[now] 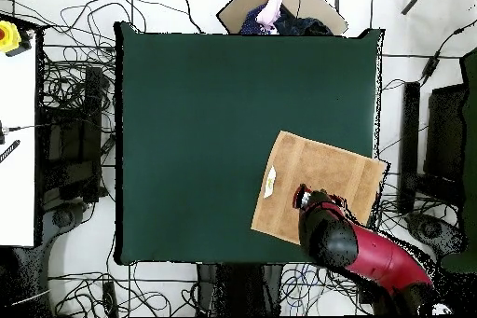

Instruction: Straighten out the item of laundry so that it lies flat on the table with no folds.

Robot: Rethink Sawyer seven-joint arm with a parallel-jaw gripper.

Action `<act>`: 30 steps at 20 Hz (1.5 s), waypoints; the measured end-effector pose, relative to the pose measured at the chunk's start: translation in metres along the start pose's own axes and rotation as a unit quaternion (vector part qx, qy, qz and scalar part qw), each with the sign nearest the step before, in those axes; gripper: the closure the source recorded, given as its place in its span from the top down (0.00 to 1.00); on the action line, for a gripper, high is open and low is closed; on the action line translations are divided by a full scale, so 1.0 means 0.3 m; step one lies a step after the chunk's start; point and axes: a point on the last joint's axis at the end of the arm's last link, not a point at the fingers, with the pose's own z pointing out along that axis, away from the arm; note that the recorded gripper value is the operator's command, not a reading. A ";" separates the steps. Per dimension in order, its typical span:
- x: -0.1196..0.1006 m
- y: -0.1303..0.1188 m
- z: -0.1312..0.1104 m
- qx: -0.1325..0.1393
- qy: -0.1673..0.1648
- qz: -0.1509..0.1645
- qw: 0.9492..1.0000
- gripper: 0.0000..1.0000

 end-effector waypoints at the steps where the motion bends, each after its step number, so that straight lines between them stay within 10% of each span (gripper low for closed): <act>1: -0.002 0.002 0.006 -0.001 0.000 0.000 1.000 1.00; 30: 0.036 0.043 0.073 -0.004 0.023 -0.009 1.000 1.00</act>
